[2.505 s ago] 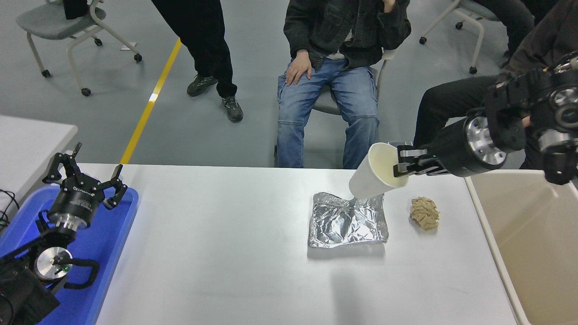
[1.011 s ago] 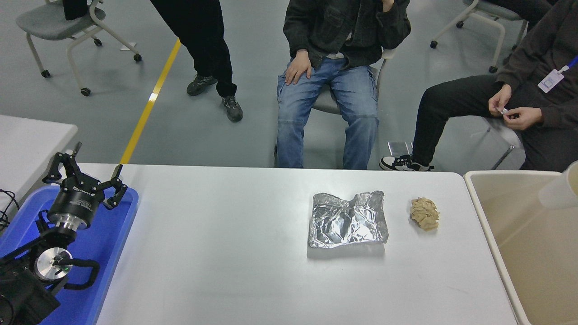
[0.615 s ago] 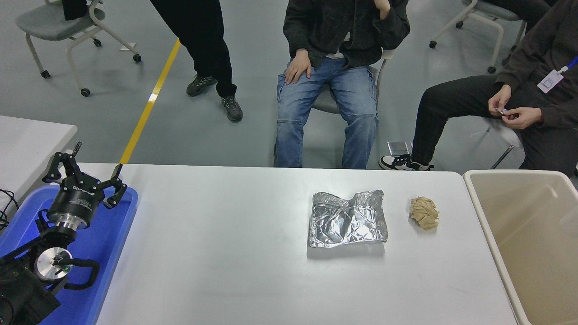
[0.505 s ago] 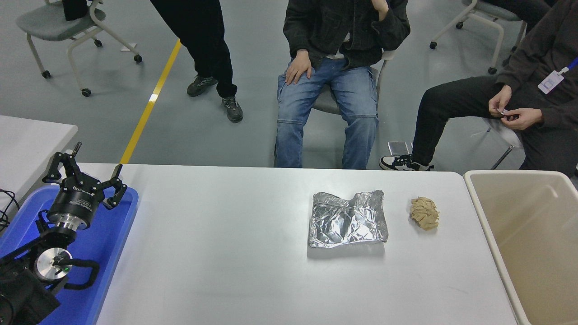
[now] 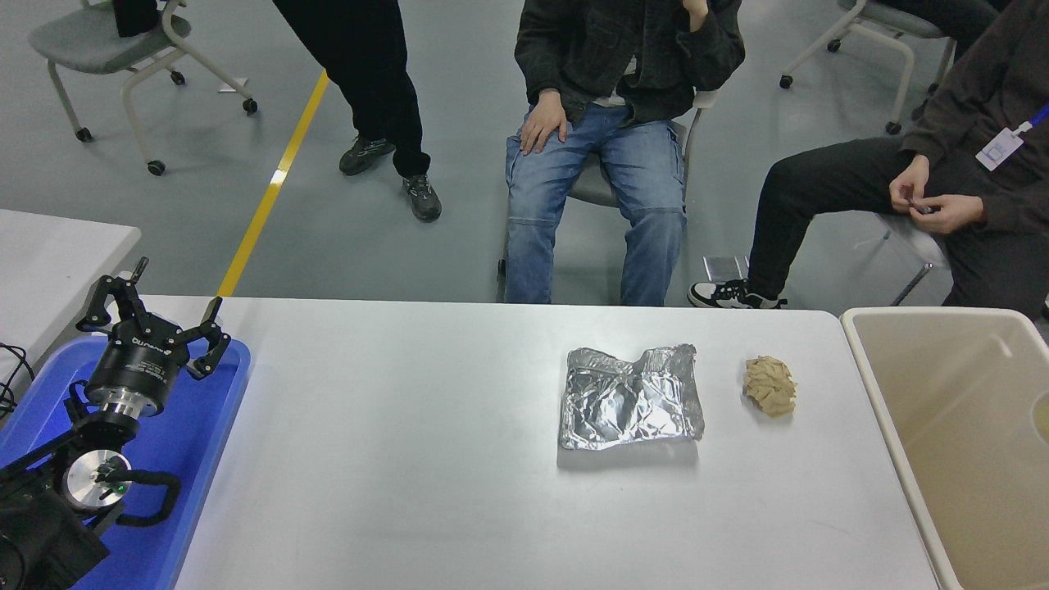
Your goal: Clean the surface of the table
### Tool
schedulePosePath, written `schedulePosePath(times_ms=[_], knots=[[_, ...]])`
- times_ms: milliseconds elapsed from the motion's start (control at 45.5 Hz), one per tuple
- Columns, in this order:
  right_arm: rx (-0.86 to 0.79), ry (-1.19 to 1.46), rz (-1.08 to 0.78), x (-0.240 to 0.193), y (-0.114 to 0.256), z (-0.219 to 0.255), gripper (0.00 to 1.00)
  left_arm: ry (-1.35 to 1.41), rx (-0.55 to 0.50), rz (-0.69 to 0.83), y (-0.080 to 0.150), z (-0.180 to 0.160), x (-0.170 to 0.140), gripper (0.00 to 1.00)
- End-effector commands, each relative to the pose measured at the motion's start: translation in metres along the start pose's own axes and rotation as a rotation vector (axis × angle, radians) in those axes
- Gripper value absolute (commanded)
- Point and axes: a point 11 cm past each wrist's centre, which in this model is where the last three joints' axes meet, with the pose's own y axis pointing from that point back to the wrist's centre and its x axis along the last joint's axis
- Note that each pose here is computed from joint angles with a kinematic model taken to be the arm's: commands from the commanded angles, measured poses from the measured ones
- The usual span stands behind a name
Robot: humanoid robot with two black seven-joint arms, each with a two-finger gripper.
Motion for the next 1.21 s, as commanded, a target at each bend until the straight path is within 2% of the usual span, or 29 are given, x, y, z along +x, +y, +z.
schedulePosePath(times_ms=[0, 308, 352, 418, 484, 505, 549, 571, 637, 1187], knots=[[0.005, 0.045, 0.057, -0.023, -0.008, -0.020, 0.00, 0.000, 0.000, 0.000, 0.000, 0.000, 0.000, 1.00], [-0.021, 0.052, 0.053, -0.035, -0.012, -0.016, 0.00, 0.000, 0.000, 0.000, 0.000, 0.000, 0.000, 1.00], [-0.036, 0.057, 0.043, -0.036, -0.012, -0.014, 0.14, 0.000, 0.000, 0.000, 0.000, 0.000, 0.000, 1.00], [-0.059, 0.062, 0.031, -0.038, -0.012, -0.009, 0.28, 0.000, 0.000, 0.000, 0.000, 0.000, 0.000, 1.00], [-0.074, 0.061, 0.030, -0.039, -0.012, -0.007, 0.47, -0.001, 0.000, 0.001, 0.000, 0.000, 0.000, 1.00], [-0.074, 0.061, 0.030, -0.039, -0.012, -0.007, 0.54, -0.001, 0.000, 0.001, 0.000, 0.000, 0.000, 1.00], [-0.074, 0.060, 0.032, -0.039, -0.012, -0.007, 0.77, 0.000, 0.000, 0.000, 0.000, 0.000, 0.000, 1.00], [-0.073, 0.057, 0.032, -0.039, -0.012, -0.007, 0.86, -0.001, 0.000, 0.001, 0.000, 0.000, 0.000, 1.00], [-0.075, 0.057, 0.034, -0.038, -0.012, -0.006, 0.99, 0.000, 0.000, 0.000, 0.000, 0.000, 0.000, 1.00], [-0.066, -0.031, 0.068, -0.022, -0.009, -0.003, 1.00, -0.001, 0.000, 0.001, 0.000, 0.000, 0.000, 1.00]])
